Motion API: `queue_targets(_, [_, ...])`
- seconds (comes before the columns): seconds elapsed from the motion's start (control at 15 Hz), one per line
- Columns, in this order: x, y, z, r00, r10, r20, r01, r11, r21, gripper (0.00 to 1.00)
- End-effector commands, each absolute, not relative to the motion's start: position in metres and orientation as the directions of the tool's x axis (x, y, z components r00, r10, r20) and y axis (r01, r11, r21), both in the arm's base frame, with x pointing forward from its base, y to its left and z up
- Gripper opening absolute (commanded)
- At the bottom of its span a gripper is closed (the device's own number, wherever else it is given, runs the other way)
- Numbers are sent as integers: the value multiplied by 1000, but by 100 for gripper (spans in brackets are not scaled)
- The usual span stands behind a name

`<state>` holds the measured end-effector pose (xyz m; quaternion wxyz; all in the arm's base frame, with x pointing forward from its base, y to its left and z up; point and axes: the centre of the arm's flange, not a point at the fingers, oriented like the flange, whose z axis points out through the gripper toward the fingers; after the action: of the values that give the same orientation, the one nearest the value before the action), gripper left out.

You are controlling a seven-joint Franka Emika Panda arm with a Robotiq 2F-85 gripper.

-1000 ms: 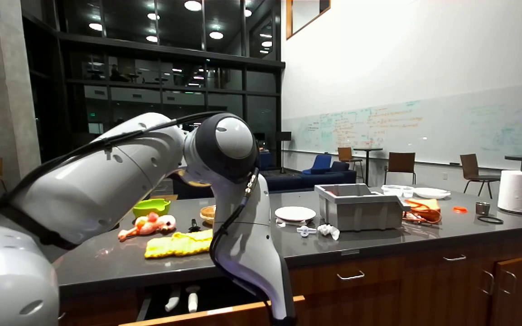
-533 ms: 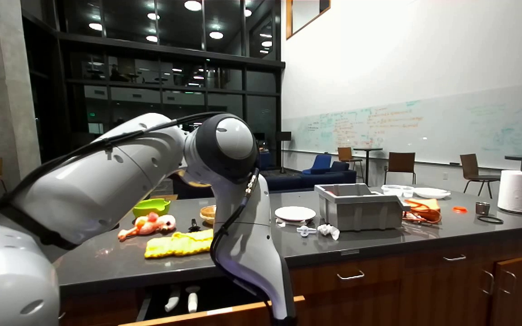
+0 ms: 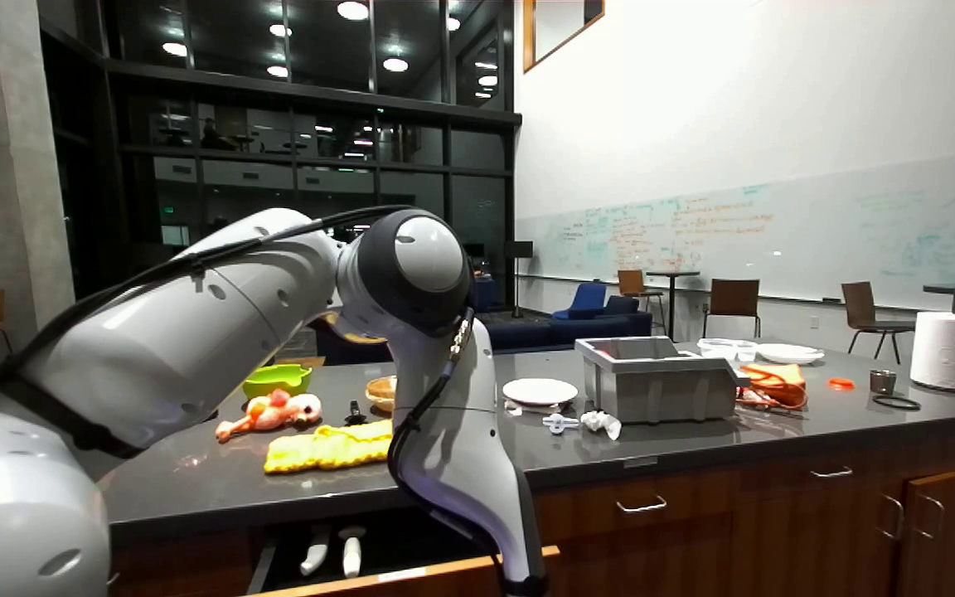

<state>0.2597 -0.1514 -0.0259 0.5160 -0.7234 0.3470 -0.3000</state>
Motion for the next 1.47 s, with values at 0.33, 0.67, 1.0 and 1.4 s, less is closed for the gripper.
queue_targets(0.33, [268,-154,5,606,-778,166,-152,-318,-936,100])
queue_targets(0.67, [274,-156,42,609,-747,266,-106,-409,-906,100])
queue_targets(1.0, [269,-161,82,617,-715,328,-173,-530,-830,100])
queue_targets(1.4, [275,-152,127,657,-563,502,-221,-780,-585,100])
